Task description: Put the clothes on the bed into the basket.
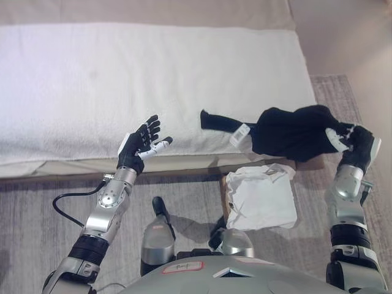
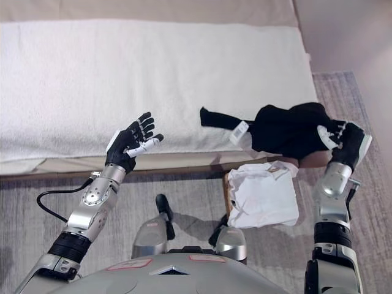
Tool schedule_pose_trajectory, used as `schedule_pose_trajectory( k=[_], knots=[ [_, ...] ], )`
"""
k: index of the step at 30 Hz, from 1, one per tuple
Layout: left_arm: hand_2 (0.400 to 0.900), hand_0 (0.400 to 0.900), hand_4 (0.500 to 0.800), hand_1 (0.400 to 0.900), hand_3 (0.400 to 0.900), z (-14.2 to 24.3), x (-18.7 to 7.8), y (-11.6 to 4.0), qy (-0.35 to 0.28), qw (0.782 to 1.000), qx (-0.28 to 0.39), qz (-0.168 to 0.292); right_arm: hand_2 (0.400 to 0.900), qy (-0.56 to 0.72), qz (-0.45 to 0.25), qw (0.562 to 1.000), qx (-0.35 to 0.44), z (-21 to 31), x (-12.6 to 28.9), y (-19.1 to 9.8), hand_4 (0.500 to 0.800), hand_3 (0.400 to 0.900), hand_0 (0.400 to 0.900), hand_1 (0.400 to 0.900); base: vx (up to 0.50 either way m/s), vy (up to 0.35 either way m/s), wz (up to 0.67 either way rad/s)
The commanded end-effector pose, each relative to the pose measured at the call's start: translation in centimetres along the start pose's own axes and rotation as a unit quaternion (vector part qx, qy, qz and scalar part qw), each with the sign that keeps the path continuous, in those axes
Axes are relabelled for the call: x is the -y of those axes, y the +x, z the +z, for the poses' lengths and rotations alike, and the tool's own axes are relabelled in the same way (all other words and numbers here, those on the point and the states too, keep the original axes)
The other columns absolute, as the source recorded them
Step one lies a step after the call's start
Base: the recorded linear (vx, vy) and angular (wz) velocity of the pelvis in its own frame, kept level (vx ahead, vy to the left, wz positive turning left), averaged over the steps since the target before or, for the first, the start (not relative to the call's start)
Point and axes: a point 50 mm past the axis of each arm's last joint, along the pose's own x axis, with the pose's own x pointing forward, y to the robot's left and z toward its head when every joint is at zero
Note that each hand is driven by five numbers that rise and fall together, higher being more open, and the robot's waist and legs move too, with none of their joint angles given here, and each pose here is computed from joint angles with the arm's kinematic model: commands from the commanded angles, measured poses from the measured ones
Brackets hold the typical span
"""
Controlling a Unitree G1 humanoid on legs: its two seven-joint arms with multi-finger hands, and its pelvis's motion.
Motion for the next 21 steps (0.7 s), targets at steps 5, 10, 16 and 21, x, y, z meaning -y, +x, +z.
schedule_pose_trajectory(
  k=[5,10,16,21],
  knots=[
    [0.900,0.900,0.800,0.900,0.900,2.9,0.7,0.7,-0.003,0.996,0.093,-0.003,0.400,0.006,-0.093,0.995,0.037,1.4,4.9,1.6,0.500,0.400,0.400,0.400,0.012,-0.009,-0.15],
    [0.900,0.900,0.800,0.900,0.900,2.8,0.7,0.7,-0.006,0.996,0.092,-0.001,0.400,-0.005,-0.091,0.996,-0.023,-1.6,5.1,0.7,0.500,0.400,0.400,0.400,-0.001,-0.009,-0.08],
    [0.900,0.900,0.800,0.900,0.900,3.0,0.5,0.8,-0.013,0.995,0.096,0.009,0.400,-0.008,-0.052,0.996,-0.070,-4.0,3.9,-0.5,0.500,0.400,0.400,0.400,0.003,-0.009,-0.07],
    [0.900,0.900,0.800,0.900,0.900,3.3,0.7,1.1,-0.013,0.995,0.100,0.005,0.400,-0.019,-0.016,0.996,-0.089,-4.8,2.2,-1.0,0.500,0.400,0.400,0.400,0.007,-0.003,-0.02]
  ],
)
